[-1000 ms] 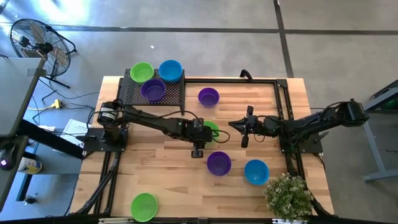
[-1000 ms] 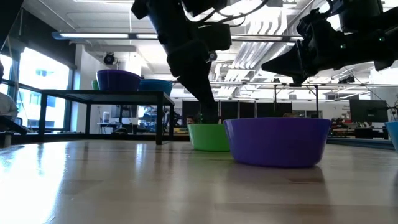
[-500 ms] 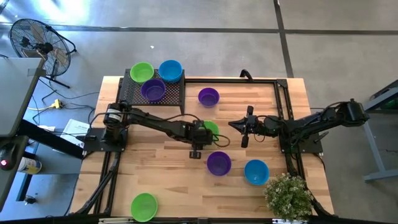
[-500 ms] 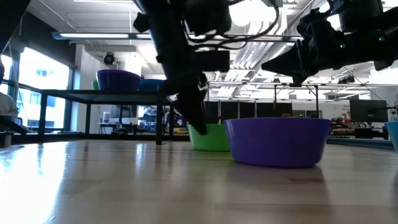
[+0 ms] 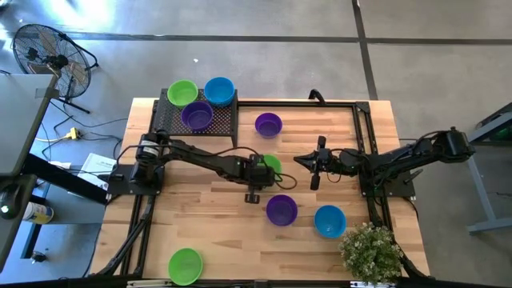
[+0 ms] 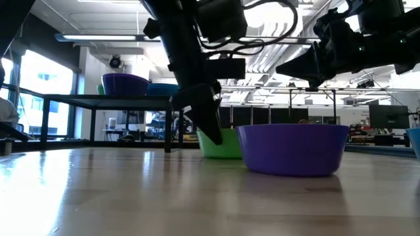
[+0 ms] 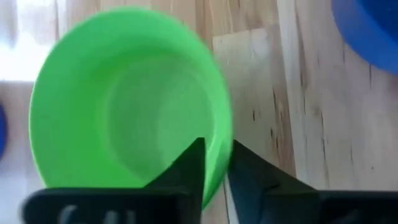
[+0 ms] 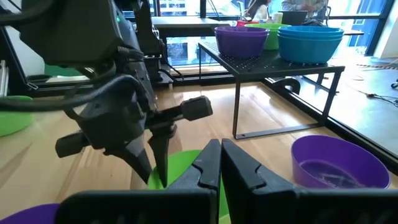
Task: Pick & Place Mini bowls
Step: Stack the green bowl on top of the green bowl on the shelf
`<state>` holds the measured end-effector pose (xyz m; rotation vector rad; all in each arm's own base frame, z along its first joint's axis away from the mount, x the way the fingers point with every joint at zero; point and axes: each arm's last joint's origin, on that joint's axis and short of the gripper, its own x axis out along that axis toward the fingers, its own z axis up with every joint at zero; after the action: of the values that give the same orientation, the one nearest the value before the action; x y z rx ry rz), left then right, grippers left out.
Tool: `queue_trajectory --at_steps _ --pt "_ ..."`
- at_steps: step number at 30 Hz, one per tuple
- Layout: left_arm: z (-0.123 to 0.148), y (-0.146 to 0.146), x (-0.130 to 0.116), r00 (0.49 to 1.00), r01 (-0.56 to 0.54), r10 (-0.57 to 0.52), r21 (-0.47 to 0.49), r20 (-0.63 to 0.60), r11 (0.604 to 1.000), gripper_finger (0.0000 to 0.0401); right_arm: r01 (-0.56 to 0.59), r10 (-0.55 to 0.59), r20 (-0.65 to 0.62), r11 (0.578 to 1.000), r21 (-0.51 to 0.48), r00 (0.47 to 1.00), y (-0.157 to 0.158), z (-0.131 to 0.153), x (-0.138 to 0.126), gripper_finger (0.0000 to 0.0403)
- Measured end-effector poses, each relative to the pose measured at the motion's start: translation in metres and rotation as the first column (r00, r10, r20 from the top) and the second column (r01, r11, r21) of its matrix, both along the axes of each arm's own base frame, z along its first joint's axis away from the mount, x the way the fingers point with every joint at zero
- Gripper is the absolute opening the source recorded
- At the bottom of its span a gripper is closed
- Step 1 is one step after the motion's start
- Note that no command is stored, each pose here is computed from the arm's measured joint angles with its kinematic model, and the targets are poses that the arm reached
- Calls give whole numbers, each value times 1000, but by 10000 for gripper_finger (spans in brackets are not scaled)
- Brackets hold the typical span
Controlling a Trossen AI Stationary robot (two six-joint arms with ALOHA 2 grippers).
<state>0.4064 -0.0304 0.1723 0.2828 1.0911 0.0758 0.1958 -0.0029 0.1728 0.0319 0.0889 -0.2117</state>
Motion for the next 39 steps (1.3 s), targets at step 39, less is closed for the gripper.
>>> queue_trajectory --at_steps 39 --pt "175 37 -66 888 -54 82 -75 452 996 1 -1 1 -8 1000 0 1000 0 -1 0 1"
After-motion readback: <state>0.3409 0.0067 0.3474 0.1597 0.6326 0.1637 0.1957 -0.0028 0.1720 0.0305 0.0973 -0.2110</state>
